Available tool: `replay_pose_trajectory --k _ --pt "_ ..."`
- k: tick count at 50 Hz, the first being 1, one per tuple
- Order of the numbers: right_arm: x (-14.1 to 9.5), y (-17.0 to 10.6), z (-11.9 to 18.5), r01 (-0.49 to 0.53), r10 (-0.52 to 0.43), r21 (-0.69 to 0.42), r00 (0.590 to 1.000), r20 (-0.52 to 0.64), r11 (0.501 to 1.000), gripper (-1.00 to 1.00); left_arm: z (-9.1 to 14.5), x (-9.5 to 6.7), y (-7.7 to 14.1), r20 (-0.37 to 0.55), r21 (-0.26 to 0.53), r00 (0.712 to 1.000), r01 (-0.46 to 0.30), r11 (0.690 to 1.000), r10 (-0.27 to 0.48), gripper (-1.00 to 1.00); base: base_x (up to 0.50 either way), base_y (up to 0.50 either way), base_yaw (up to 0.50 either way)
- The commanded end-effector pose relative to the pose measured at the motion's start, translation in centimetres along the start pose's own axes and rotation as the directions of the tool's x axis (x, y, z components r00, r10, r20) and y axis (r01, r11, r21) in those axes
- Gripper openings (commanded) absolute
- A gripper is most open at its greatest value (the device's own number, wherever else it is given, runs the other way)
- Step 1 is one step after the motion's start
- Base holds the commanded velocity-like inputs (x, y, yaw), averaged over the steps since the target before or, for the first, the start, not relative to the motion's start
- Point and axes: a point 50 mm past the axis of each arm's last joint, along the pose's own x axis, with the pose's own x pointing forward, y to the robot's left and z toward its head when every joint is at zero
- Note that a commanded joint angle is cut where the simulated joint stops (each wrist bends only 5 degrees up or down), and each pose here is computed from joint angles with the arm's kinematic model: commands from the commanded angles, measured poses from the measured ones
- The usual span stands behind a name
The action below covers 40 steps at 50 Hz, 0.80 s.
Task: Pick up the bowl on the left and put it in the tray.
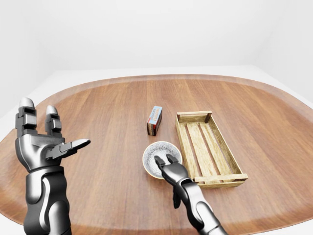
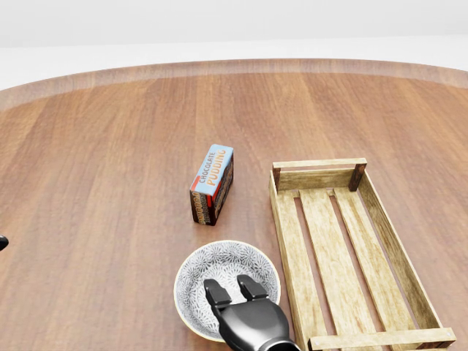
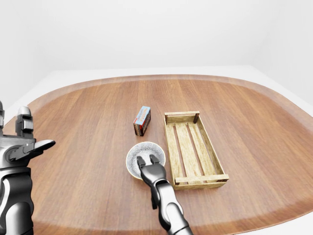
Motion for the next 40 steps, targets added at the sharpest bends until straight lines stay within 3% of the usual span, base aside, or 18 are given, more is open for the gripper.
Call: replay_pose_trajectory --k 1,40 --pt "0.4 0.1 -0.2 -0.010 0.010 0.001 1.000 -0.006 1.000 1.00 0.0 0.0 0.0 -0.001 0.000 1.000 -0.001 1.000 0.001 1.00 0.00 0.00 0.00" --pt "1.7 0.1 -1.2 -0.026 0.026 0.025 0.999 -0.036 0.999 1.00 0.1 0.1 0.1 0.002 0.001 1.000 -0.003 1.000 0.003 1.00 0.00 0.00 0.00"
